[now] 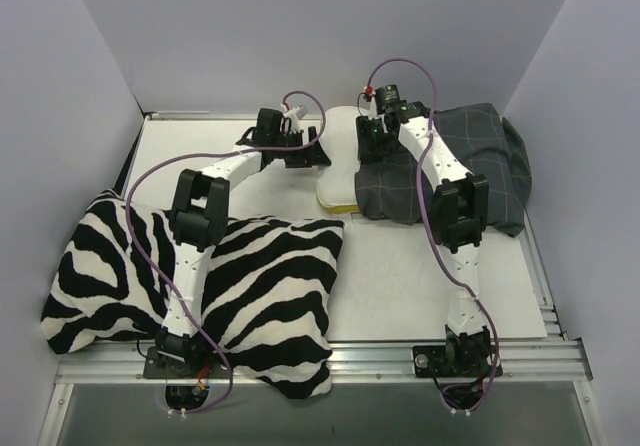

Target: Put the pillow into the pillowcase

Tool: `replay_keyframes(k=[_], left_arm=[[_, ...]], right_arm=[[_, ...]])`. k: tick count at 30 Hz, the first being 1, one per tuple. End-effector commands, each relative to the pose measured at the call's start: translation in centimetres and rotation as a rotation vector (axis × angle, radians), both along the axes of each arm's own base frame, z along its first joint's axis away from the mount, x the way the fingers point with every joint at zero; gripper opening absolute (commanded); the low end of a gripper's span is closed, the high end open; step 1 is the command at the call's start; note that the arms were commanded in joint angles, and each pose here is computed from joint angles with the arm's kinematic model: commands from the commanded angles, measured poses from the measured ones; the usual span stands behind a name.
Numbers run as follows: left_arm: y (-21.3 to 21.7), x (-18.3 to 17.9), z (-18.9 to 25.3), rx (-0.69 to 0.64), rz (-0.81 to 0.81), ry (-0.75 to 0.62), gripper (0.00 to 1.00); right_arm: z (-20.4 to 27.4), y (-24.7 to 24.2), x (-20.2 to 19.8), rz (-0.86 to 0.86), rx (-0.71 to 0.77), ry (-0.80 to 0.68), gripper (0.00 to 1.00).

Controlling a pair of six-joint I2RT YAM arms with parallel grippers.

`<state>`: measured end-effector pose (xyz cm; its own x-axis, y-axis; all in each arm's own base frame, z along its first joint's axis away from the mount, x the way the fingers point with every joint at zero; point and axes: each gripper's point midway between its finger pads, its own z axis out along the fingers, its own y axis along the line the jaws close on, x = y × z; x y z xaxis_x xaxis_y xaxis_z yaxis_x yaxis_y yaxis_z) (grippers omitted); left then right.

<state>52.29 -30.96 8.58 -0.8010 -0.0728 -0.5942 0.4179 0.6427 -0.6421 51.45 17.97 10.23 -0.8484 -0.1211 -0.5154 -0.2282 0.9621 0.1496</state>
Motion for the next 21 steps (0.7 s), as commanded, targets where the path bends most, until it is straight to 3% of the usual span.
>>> replay_keyframes(k=[1,2,4,5,7,8,10,11,13,16,19,21], left_arm=[[-1.0,1.3,0.2,-0.062,-0.005,-0.019,0.89],[-1.3,1.3,0.0,-0.073,-0.006,-0.007,0.86],[-1.9,1.1,0.0,-0.111,-0.043,-0.007,0.8],[-2.3,1.0,0.5,-0.139,-0.053,-0.002,0.72],[-3.1,1.5,2.2,-0.224,-0.064,-0.025,0.67],[-3.5,1.2,2.8,-0.256,-0.083,-0.026,0.65],[-3.8,1.7,3.8,-0.294,-0.091,-0.062,0.65],[-3.9,1.7,4.0,-0.296,-0.091,-0.064,0.65],[-3.9,1.6,4.1,-0.299,-0.092,-0.072,0.65],[-3.7,1.4,3.6,-0.293,-0.083,-0.06,0.64],[-3.6,1.2,2.9,-0.283,-0.078,-0.047,0.63],[-3.5,1.1,2.6,-0.277,-0.076,-0.043,0.63]], right_arm=[[-0.4,0.2,0.6,-0.007,-0.011,0.004,0.41],[-0.3,0.4,0.6,0.001,0.003,0.004,0.32],[0.5,1.6,0.4,0.047,0.066,0.005,0.25],[0.8,2.0,0.3,0.064,0.085,0.003,0.2],[1.8,2.9,0.0,0.096,0.13,-0.001,0.19],[2.0,3.3,-0.3,0.112,0.151,0.004,0.22],[2.4,3.4,-0.4,0.106,0.149,0.0,0.37],[2.2,3.2,-0.6,0.089,0.136,0.007,0.55],[1.9,2.2,-0.4,0.053,0.059,-0.012,0.61],[0.4,0.0,0.5,-0.011,-0.091,-0.037,0.56],[-1.0,-1.7,1.6,-0.061,-0.197,-0.053,0.41],[-1.3,-2.3,2.1,-0.073,-0.23,-0.064,0.36]])
